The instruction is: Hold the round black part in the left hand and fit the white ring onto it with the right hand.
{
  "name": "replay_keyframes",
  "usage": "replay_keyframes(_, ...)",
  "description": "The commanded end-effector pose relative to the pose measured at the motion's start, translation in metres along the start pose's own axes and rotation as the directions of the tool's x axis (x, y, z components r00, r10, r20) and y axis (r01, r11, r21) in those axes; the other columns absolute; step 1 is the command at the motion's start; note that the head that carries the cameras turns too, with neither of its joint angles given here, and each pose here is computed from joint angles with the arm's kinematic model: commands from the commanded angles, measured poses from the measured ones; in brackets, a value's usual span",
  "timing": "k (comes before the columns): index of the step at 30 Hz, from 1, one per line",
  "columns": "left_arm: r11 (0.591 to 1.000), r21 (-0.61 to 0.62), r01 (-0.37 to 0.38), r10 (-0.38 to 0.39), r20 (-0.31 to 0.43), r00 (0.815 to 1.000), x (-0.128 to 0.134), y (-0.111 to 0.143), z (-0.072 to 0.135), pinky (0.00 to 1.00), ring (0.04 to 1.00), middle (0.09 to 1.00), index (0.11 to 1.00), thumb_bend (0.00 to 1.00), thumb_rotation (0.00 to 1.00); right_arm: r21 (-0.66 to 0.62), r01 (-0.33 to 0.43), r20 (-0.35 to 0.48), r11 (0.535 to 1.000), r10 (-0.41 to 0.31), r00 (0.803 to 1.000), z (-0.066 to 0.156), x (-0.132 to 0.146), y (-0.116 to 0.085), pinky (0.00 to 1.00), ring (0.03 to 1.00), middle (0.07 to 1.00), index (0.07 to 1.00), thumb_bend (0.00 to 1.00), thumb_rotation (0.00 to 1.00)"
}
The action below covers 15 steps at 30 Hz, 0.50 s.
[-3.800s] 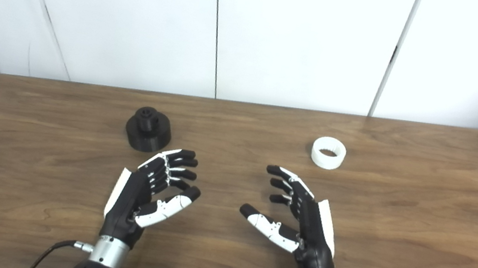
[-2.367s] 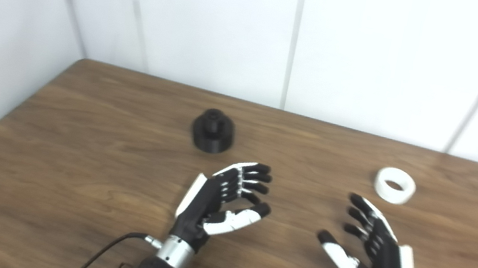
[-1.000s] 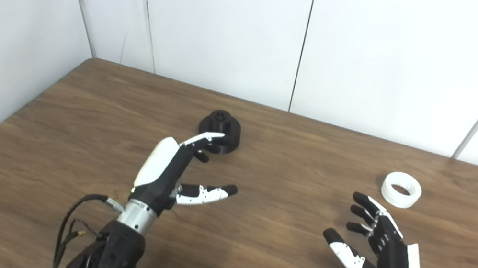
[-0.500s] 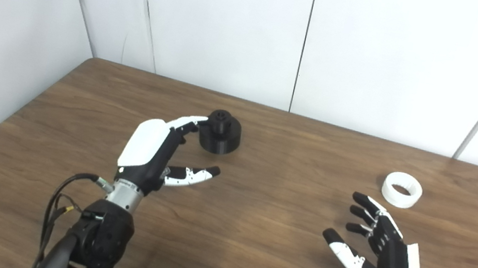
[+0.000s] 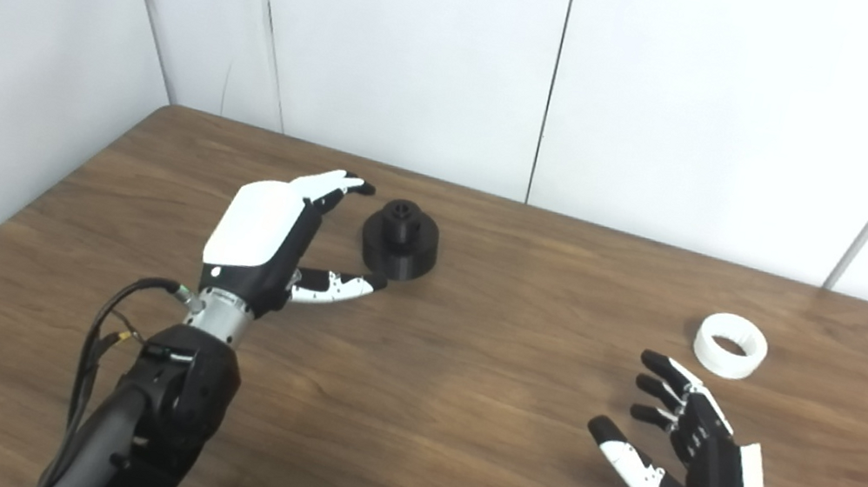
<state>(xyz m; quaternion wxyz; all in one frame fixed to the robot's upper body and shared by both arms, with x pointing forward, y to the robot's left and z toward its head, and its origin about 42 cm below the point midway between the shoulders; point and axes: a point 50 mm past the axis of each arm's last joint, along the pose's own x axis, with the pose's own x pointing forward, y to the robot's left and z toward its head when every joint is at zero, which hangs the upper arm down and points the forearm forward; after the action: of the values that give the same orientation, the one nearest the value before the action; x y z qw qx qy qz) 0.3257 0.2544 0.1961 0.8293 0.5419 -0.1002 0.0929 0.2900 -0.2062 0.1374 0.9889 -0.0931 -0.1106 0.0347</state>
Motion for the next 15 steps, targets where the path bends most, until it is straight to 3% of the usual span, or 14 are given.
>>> replay_keyframes(1,0.996,0.044,-0.072,0.072,0.014,0.997,0.019,0.015,0.002,0.80,0.902,0.906,0.810,0.79,0.44,-0.007,0.007,0.048,1.000,-0.006,0.999,0.007,0.004,-0.003,0.66,0.773,0.816,0.754,0.75,0.37)
replay_keyframes(8,0.993,0.097,-0.063,0.065,-0.023,0.998,0.033,0.010,-0.004,0.84,0.942,0.939,0.823,0.83,0.50,-0.015,0.008,0.046,1.000,-0.007,0.999,0.008,0.004,-0.004,0.66,0.774,0.815,0.753,0.75,0.37)
replay_keyframes(15,0.993,0.107,-0.058,0.064,-0.049,0.997,0.046,0.003,-0.012,0.81,0.921,0.931,0.813,0.87,0.48,-0.009,0.015,0.044,1.000,-0.015,0.999,0.008,0.003,-0.004,0.66,0.770,0.812,0.752,0.75,0.36)
